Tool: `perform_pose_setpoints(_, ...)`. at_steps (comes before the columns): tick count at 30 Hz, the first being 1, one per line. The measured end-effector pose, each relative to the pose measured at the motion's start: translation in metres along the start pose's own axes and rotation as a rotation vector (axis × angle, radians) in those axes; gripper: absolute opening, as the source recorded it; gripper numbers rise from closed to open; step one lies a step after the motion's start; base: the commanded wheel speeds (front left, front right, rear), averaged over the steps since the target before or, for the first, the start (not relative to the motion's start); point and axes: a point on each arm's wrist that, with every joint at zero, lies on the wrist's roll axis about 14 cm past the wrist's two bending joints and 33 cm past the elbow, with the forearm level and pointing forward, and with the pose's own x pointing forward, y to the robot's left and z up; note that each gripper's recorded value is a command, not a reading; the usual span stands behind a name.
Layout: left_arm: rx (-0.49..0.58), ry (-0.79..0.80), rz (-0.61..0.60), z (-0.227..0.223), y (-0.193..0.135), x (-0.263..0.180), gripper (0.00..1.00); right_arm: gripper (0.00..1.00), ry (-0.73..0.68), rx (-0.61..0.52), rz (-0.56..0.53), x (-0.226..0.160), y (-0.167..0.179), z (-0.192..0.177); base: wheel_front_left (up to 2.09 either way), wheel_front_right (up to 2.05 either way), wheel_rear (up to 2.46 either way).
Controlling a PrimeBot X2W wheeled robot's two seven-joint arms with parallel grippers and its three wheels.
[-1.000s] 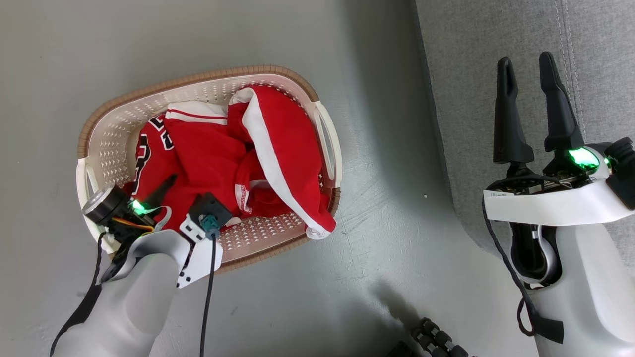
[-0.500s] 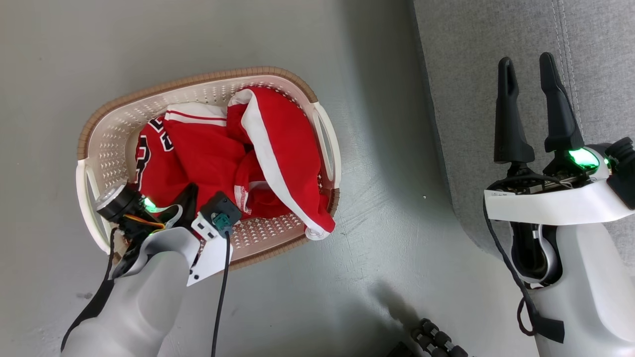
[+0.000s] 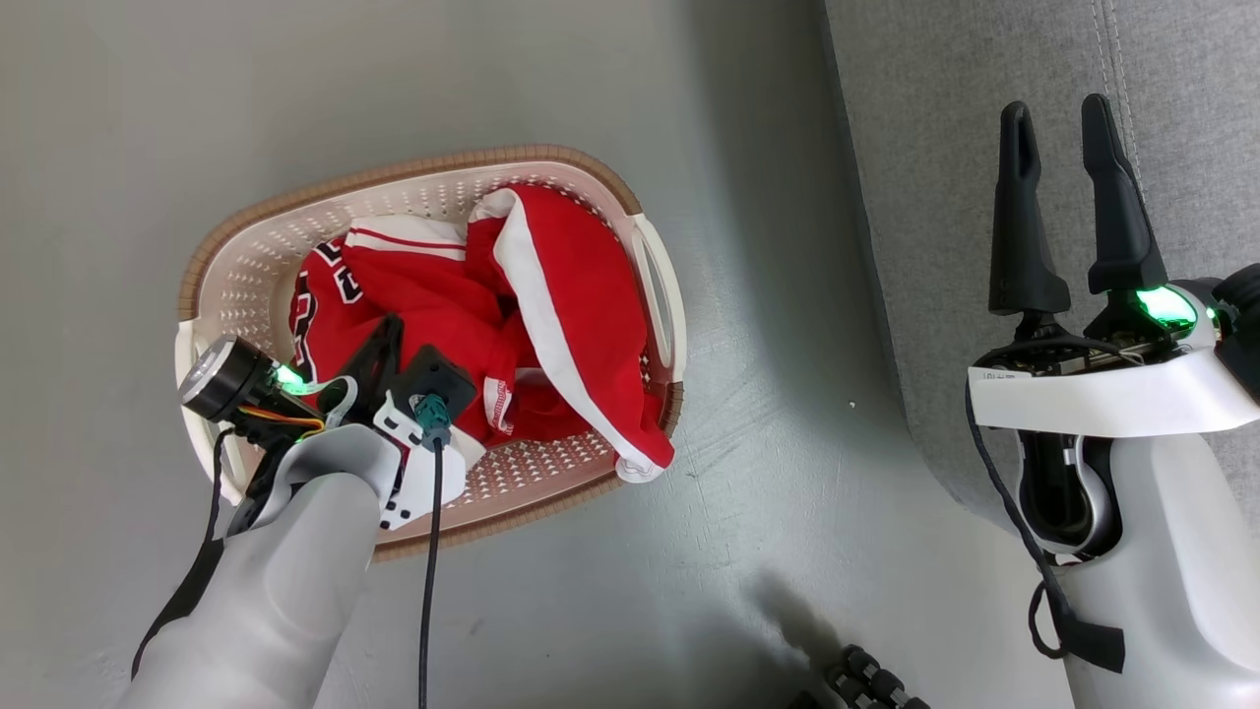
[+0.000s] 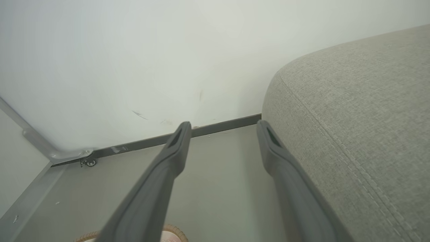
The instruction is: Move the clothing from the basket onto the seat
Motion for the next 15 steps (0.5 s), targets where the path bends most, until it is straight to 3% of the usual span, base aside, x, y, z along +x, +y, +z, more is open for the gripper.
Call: perform_pose_setpoints(15,-0.103,-0.144,0.128,0.043,0.032,-0.015,0.0,1.0,-0.025,0.017,0.026,-0.001,0.011,0.011,0.0,0.0,0.0)
